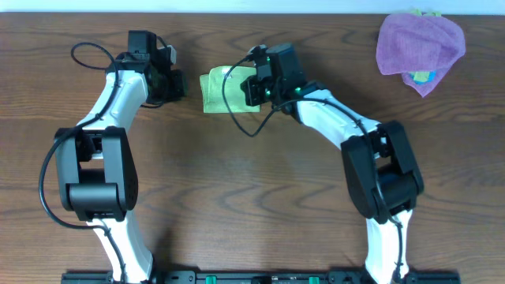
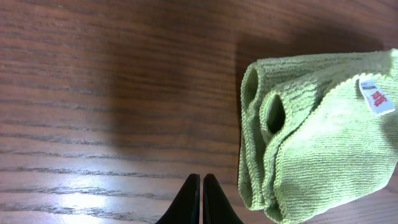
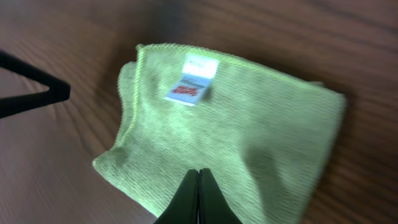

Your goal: Fold the cloth

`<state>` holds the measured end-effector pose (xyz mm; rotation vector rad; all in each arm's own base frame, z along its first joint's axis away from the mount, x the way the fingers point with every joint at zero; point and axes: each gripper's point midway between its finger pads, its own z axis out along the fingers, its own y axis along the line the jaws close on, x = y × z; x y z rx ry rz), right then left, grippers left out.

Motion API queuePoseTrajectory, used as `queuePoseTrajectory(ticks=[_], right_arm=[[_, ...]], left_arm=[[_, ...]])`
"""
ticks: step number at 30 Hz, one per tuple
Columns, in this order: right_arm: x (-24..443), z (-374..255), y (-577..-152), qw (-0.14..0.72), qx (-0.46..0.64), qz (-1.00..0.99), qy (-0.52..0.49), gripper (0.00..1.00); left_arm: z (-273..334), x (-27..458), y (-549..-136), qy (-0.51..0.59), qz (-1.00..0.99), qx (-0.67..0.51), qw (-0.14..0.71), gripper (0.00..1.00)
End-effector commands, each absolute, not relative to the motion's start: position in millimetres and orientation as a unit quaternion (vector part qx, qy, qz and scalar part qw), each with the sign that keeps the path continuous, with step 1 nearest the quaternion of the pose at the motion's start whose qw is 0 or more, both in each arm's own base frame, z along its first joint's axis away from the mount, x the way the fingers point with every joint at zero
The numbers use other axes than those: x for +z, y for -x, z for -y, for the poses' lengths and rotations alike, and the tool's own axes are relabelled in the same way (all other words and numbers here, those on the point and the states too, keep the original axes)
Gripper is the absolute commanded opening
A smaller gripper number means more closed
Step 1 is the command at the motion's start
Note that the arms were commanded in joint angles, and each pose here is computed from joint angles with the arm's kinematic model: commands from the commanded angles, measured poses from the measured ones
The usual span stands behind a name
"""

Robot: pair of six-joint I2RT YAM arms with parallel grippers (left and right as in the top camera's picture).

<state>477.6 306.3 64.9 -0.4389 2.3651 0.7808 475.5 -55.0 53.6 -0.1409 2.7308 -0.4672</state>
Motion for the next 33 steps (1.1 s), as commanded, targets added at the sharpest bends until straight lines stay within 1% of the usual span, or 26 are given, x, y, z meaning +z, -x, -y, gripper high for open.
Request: queuePoseTrajectory(ticks=[1, 7, 13, 20, 25, 27, 33], right_arm=[[43.5, -320.4, -464.2, 0.274, 0.304, -0.896, 0.171, 0.02], [9.3, -318.8, -461.6, 0.256, 0.278, -0.912, 0.159, 0.02], [-4.9, -315.7, -468.7, 0.266, 0.263, -0.915, 0.153, 0.02], [18.4, -337.3, -466.2, 0.255, 0.327, -0.896, 0.157, 0.02], [43.0, -345.2, -464.5, 0.257, 0.346, -0.887, 0.168, 0.02], [55.3, -344.5, -466.4, 0.27, 0.343, -0.883, 0.173, 0.01], [56.0, -330.6, -486.1, 0.319, 0.282, -0.888, 0.171, 0.02]], left_arm=[[53.9, 53.0, -472.1, 0.045, -0.968, -0.164, 0.183, 0.06], [54.0, 52.5, -470.9, 0.045, -0.969, -0.164, 0.181, 0.06], [54.0, 50.1, -468.3, 0.046, -0.97, -0.164, 0.176, 0.06], [53.9, 46.0, -465.2, 0.047, -0.97, -0.164, 0.172, 0.06], [53.9, 45.5, -464.7, 0.047, -0.971, -0.163, 0.171, 0.06], [53.9, 45.3, -464.6, 0.047, -0.971, -0.163, 0.171, 0.06], [53.9, 45.6, -465.9, 0.046, -0.97, -0.164, 0.174, 0.06]])
